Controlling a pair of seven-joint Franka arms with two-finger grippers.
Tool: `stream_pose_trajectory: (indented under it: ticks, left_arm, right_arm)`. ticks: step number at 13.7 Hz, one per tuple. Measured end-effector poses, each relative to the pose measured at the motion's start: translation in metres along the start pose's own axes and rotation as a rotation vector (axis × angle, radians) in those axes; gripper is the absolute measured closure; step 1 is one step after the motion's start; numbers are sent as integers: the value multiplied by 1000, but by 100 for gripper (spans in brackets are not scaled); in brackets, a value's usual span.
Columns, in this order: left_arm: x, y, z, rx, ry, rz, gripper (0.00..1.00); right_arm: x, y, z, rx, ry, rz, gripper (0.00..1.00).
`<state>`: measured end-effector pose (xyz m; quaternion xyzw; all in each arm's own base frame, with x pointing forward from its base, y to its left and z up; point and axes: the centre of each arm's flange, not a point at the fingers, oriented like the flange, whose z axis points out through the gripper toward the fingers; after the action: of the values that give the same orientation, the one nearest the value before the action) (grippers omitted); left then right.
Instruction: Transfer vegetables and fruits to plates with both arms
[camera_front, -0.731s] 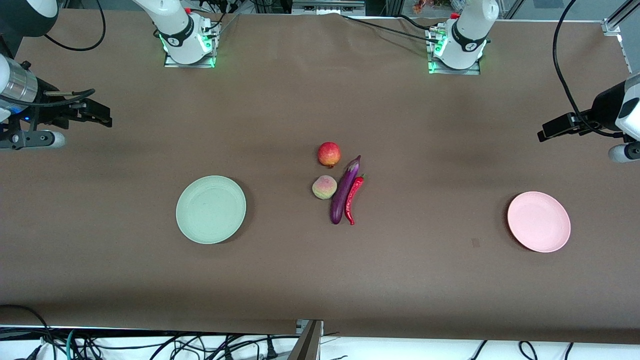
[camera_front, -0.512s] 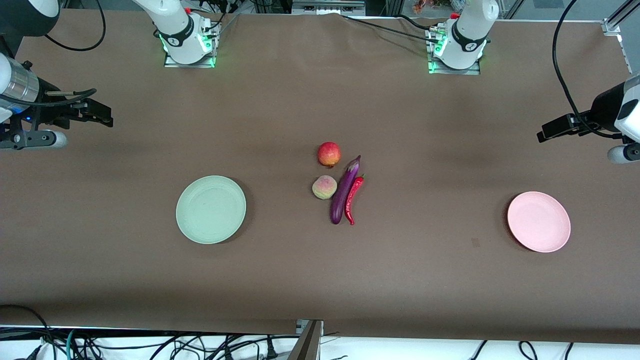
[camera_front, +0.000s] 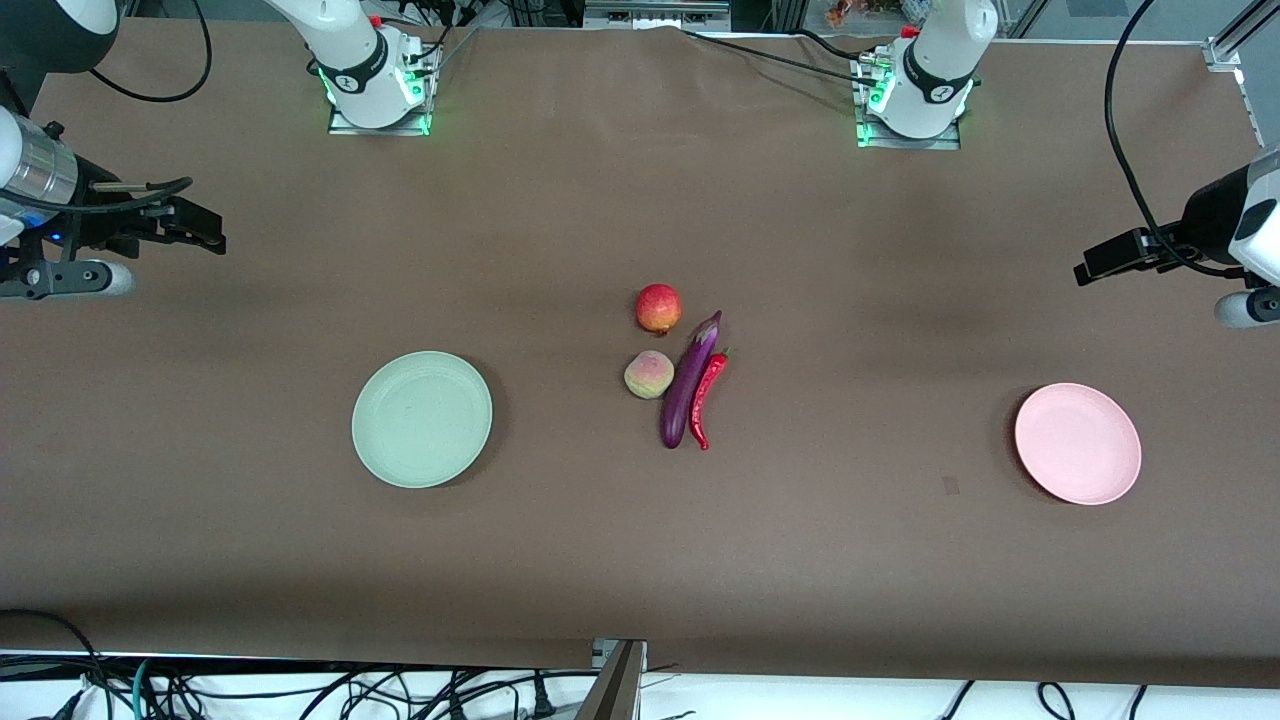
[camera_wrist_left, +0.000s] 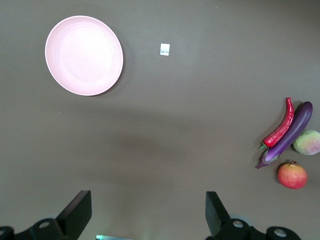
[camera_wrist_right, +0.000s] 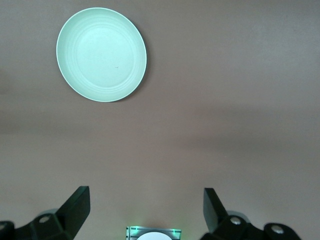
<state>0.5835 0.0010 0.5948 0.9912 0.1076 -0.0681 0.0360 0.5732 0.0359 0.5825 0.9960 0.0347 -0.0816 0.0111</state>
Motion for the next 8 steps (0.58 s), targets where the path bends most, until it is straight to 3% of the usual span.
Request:
stream_pose_trajectory:
  ticks: [8]
  left_arm:
    - [0, 2, 0, 0, 0, 3, 0]
  right_arm:
    - [0, 1, 0, 0, 1, 2, 0]
